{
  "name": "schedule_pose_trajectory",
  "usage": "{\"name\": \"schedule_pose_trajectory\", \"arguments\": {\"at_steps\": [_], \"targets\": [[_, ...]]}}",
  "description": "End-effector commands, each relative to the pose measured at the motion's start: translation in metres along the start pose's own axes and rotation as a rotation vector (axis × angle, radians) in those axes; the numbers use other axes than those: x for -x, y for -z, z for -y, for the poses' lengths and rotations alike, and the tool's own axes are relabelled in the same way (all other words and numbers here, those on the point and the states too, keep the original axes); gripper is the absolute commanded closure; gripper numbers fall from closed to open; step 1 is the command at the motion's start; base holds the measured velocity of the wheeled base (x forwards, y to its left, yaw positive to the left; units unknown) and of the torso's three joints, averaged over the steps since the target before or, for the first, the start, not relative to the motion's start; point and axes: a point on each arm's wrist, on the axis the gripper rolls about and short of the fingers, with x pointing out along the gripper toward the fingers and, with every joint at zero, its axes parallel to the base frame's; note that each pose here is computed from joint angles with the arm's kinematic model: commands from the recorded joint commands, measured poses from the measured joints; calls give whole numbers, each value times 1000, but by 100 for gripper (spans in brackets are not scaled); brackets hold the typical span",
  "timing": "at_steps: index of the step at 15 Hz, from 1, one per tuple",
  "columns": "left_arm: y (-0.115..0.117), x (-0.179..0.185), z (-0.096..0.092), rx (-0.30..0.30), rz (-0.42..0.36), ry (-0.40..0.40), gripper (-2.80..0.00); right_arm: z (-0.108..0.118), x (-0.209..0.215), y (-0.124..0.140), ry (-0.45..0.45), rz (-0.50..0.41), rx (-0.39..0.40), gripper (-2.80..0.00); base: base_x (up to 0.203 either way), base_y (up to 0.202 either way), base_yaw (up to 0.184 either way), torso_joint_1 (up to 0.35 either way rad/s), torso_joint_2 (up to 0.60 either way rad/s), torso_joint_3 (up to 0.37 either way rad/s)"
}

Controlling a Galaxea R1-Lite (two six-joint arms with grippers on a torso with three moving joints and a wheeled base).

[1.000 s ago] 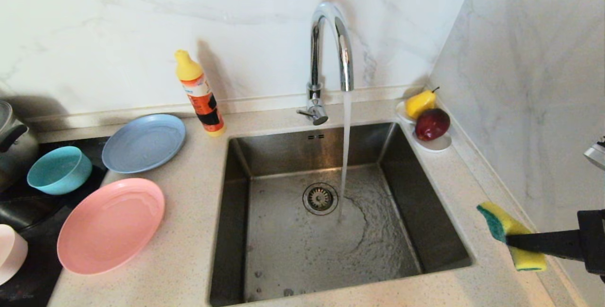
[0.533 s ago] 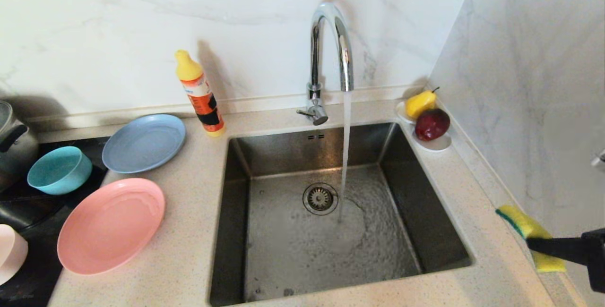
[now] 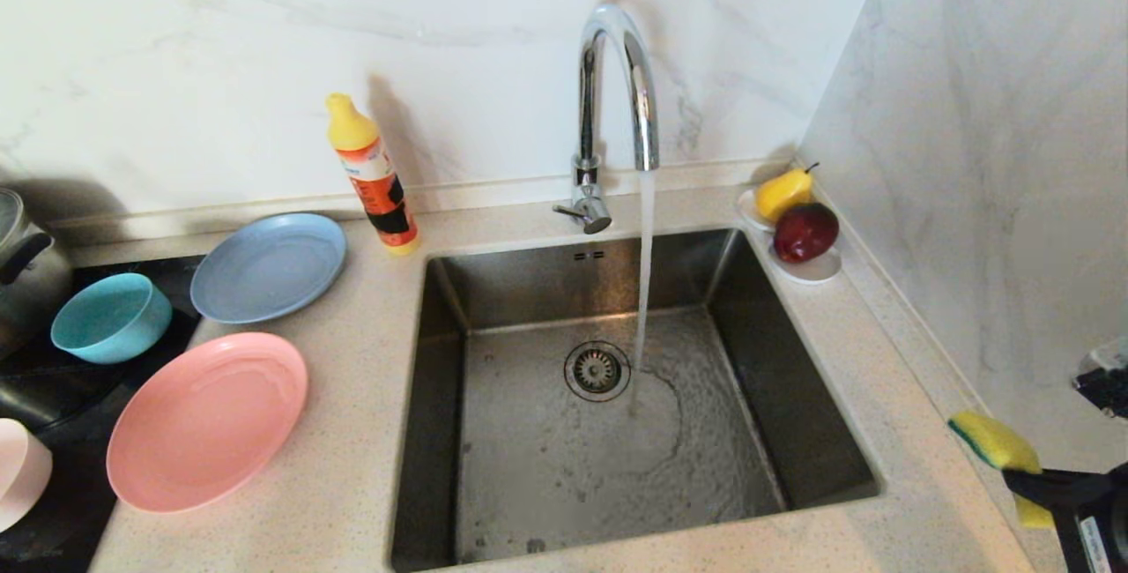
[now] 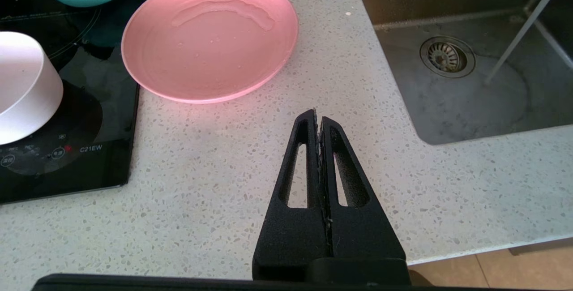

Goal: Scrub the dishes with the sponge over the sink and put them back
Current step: Put down the sponge

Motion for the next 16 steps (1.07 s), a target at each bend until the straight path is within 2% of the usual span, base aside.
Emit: {"name": "schedule_pose_trajectory", "arguments": {"at_steps": [1,7,10,13,16], "targets": [[0,0,0,-1,-2,1,0,-6,-16,12,33,-37,25,0,0,0,0,0,0,0],[0,0,0,0,-2,1,0,-15,-68,30,76,-91,12,0,0,0,0,0,0,0],[0,0,0,0,-2,1,0,-13,-80,36,97,-143,-6,0,0,0,0,0,0,0],[0,0,0,0,-2,1,0,-15,-91,41,102,-198,-62,0,0,0,0,0,0,0],[0,0,0,0,-2,1,0,-16,-98,40,102,-197,-72,0,0,0,0,0,0,0]]}}
